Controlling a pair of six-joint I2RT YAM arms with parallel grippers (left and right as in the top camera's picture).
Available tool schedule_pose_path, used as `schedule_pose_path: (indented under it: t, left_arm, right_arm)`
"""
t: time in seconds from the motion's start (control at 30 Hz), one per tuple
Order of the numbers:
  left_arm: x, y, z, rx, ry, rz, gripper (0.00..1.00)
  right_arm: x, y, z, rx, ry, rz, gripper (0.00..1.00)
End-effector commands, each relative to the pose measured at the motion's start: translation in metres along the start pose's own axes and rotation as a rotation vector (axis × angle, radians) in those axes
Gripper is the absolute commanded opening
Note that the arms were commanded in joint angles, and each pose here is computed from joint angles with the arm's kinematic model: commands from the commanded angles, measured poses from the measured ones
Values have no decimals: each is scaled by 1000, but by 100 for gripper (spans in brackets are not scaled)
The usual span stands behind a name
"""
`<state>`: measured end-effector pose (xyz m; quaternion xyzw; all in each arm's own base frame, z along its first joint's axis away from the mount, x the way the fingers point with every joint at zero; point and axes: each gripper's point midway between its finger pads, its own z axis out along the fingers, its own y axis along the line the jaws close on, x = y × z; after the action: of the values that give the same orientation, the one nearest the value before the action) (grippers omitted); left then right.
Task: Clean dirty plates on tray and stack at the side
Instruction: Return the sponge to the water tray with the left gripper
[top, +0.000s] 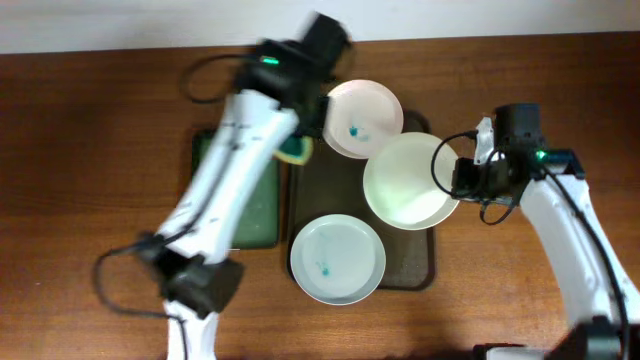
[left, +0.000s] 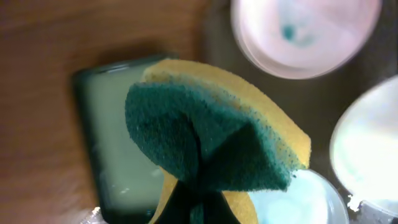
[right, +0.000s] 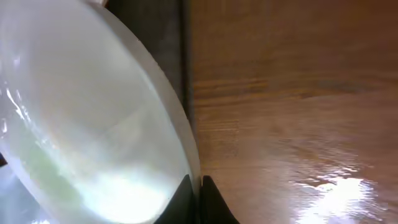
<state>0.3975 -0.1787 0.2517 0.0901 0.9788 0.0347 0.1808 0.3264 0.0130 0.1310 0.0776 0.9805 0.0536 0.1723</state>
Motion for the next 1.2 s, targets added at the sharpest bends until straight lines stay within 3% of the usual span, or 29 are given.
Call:
schedule_pose_path:
  t: [0.0,0.13,0.33,0.5,0.67,0.9,1.0,1.07,1.1,1.17]
  left_arm:
    - [9,56,-42,-39,-34,-78,0]
    - [19,77,-28,-62,26,-104,0]
    - [43,89,48,-103,174,-126,0]
    - [67,97,109,-53,254,-190,0]
    - [100,105,170,95,298,-254,0]
    - [113,104,197,102,283,-248,1]
    - [110,99,196,129,277,-251,14]
    - [106,92,191,175,270,-257,29]
    - [99,87,183,215,247,-262,52]
    - [88,88,167,225,196,-261,81]
  right_arm:
    - [-15,-7,-39,241,-188,8,4]
    - [-22,10,-57,385,-307,-108,4]
    - [-29,44,-71,442,-436,-213,4]
    - [-27,62,-77,482,-469,-335,4]
    - [-17,82,-66,480,-440,-448,4]
    - [-14,82,-57,561,-419,-497,4]
    - [-13,81,-57,564,-414,-500,4]
    - [-12,80,-57,569,-407,-506,4]
    - [-13,78,-59,584,-412,-505,4]
    - [-15,75,-63,615,-427,-504,4]
